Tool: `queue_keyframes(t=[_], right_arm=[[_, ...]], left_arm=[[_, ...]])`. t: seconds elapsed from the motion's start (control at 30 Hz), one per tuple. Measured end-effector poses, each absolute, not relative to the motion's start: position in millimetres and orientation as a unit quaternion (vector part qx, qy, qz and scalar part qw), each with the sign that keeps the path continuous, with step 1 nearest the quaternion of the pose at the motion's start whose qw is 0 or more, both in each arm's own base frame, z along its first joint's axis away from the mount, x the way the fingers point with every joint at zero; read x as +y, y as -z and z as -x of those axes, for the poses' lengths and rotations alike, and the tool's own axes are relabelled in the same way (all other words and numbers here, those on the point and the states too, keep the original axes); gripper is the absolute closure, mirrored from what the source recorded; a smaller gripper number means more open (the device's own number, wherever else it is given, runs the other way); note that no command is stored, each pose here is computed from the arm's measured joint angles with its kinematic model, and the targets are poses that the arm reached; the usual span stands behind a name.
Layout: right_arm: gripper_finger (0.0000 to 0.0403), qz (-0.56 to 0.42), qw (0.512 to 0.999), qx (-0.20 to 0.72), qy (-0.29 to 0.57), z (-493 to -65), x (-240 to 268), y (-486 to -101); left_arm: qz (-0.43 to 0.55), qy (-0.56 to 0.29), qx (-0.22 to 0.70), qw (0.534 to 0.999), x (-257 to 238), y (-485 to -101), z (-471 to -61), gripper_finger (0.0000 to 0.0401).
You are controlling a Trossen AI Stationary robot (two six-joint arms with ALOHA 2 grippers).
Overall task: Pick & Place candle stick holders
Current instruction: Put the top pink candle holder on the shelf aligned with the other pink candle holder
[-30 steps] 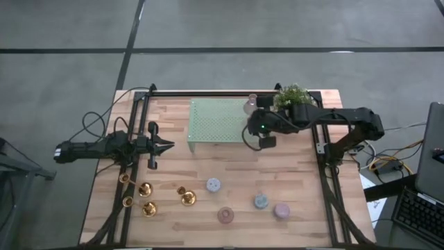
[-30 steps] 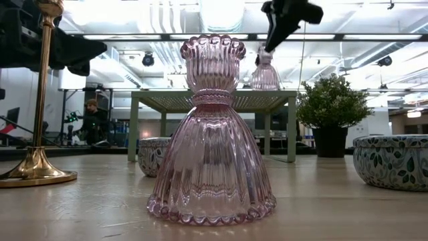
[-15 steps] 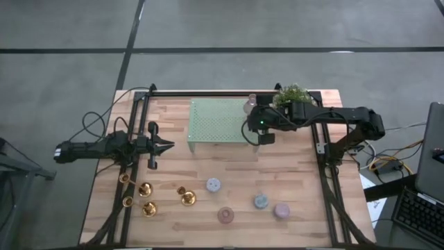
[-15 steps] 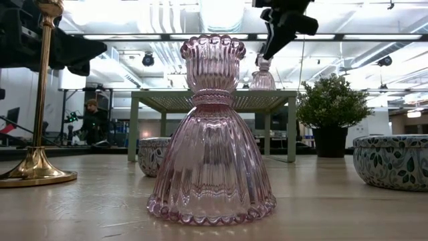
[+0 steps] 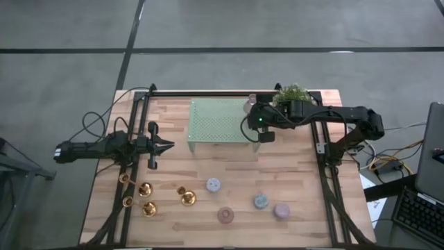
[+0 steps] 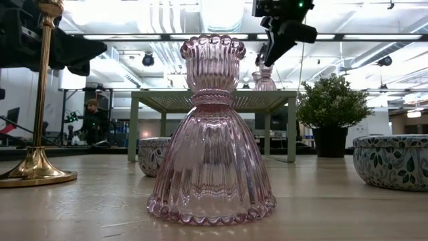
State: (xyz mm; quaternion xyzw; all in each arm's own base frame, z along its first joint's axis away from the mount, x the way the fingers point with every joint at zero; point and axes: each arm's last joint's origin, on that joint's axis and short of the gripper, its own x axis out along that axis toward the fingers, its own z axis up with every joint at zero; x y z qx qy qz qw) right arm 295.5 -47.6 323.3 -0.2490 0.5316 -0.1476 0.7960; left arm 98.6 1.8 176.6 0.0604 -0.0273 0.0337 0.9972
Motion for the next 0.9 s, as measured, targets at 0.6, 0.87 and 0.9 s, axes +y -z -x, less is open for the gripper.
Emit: queue_keyframes(t=[0.6,0.87,0.9], right_arm=[[0.0385,0.268,0.79,0.533,0.141,-296.2,-49.8,-320.7],[0.038,0.271,0.79,0.532,0.139,-296.5,-50.1,-320.4],[0.038,0.272,0.79,0.532,0.139,-296.6,-50.1,-320.5]], left_arm=[[-0.06,-0.034,-0.027,0.997,1.8,-176.6,-98.6,0.0364],[-0.06,-0.034,-0.027,0.997,1.8,-176.7,-98.6,0.0364],[-0.06,-0.034,-0.027,0.997,1.8,-176.6,-98.6,0.0364]])
